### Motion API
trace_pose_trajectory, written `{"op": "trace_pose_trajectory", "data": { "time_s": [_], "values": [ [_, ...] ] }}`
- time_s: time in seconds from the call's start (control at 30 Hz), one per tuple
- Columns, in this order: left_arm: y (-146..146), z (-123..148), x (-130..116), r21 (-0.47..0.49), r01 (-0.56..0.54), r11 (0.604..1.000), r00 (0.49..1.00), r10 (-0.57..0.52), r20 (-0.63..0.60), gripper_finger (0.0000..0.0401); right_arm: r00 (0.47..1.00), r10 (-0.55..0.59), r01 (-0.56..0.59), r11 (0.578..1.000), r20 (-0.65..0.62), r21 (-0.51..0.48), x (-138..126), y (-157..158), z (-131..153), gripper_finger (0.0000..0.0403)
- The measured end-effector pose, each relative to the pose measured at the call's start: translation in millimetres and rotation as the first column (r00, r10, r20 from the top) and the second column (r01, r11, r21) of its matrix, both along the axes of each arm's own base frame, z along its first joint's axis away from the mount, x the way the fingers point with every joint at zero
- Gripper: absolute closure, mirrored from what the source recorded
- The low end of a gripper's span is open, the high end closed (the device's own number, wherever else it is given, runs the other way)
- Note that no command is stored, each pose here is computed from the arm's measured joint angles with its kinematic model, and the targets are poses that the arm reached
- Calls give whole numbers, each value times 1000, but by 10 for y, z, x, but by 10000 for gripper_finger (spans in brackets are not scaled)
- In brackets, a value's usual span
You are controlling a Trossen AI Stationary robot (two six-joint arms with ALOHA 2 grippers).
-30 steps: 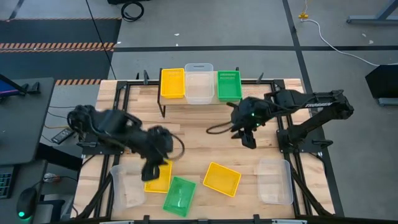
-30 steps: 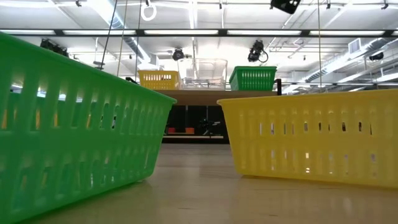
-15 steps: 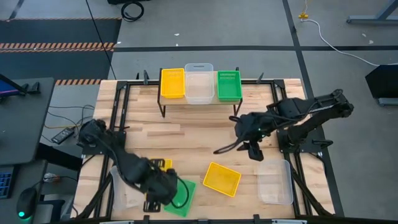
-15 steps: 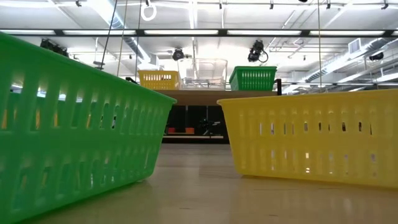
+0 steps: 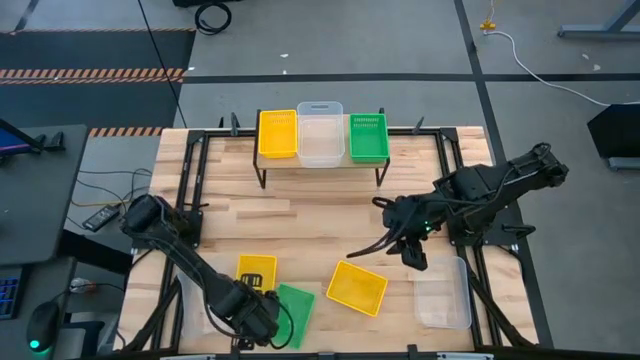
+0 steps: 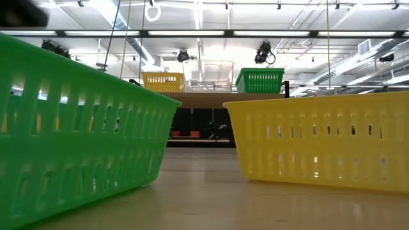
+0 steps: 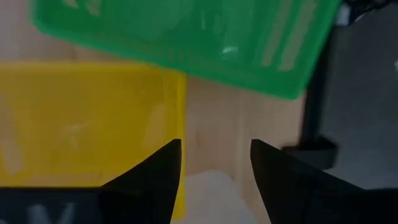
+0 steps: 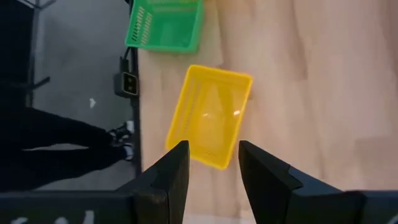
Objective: Stack baskets on shelf by color
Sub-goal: Stack the left yellow bin on top of the yellow bin on the shelf
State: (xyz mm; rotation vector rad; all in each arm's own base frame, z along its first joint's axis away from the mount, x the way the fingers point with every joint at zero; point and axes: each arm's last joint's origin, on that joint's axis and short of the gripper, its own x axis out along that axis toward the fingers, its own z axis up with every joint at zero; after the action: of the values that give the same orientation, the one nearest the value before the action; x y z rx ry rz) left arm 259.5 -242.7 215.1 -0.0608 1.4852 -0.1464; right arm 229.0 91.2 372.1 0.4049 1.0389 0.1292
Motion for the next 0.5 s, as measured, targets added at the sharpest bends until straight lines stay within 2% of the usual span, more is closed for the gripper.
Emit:
{"op": "trace_pose_trajectory", "data": {
  "time_s": [0.17,0.3,0.5],
  "values": [
    [-3,-243,-110,15,1,1000,1000,-1,-11,200,999,-9,12,999,-52,45,-71,121,-12,257],
    [19,-346,-126,40,-15,999,1000,14,22,200,992,-40,45,998,-121,38,-154,184,-42,257],
    [97,-411,-139,79,-28,996,1000,28,1,208,962,-35,39,999,-271,7,-375,328,-102,257]
  ]
}}
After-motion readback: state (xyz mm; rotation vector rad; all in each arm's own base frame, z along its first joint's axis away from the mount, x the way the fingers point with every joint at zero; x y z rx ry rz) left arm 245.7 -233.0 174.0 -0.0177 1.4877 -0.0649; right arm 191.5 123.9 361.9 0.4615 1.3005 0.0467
